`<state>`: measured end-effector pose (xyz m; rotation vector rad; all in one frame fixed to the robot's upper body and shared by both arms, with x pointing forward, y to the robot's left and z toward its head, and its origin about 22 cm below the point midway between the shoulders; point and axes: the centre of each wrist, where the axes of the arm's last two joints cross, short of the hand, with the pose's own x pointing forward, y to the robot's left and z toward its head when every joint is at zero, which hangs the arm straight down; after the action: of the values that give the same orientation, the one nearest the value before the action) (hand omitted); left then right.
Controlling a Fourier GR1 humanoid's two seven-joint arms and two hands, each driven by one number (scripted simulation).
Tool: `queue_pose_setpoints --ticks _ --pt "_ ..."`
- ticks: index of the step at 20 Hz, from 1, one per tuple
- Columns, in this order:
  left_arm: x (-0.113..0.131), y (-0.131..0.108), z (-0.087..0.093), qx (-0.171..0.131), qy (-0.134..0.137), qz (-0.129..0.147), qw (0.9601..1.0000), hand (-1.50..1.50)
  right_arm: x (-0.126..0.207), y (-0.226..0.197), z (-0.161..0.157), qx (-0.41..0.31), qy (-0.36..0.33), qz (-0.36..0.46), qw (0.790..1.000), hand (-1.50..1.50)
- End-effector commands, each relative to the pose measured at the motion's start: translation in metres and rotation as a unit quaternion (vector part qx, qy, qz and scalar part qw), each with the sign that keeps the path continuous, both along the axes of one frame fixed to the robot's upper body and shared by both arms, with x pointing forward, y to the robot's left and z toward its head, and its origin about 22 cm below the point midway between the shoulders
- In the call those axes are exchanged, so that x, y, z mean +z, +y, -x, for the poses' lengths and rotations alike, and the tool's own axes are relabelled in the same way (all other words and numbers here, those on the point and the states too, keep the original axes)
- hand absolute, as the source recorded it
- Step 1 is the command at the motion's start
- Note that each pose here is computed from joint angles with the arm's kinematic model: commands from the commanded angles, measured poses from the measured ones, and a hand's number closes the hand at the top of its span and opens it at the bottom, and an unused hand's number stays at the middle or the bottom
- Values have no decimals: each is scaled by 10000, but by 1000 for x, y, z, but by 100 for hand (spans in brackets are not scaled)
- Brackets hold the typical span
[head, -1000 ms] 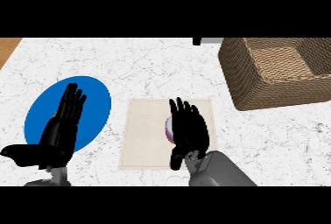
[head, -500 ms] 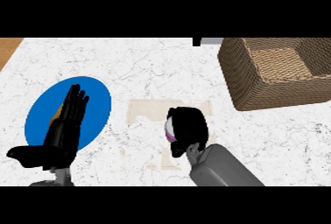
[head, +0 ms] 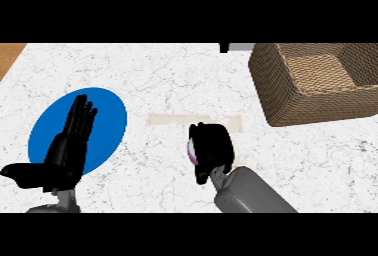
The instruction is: Pick the can from the placemat and place it in the basket
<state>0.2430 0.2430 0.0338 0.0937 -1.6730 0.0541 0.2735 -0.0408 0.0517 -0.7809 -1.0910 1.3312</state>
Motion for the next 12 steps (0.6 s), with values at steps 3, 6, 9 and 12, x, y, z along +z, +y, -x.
queue_pose_setpoints --ticks 3,6,9,12 --pt "8 -12 -11 50 -61 23 10000 0 -62 -40 9 538 105 41 9985 150" --pt "-4 -7 -7 11 -73 -40 10000 0 -90 -69 20 764 -83 62 9970 150" --pt "-1 -16 -11 7 -23 16 10000 0 -87 -48 18 764 -674 -146 9947 150" --pt "-13 -4 -8 60 -56 -68 9999 0 -64 -48 24 700 -979 -793 9896 150"
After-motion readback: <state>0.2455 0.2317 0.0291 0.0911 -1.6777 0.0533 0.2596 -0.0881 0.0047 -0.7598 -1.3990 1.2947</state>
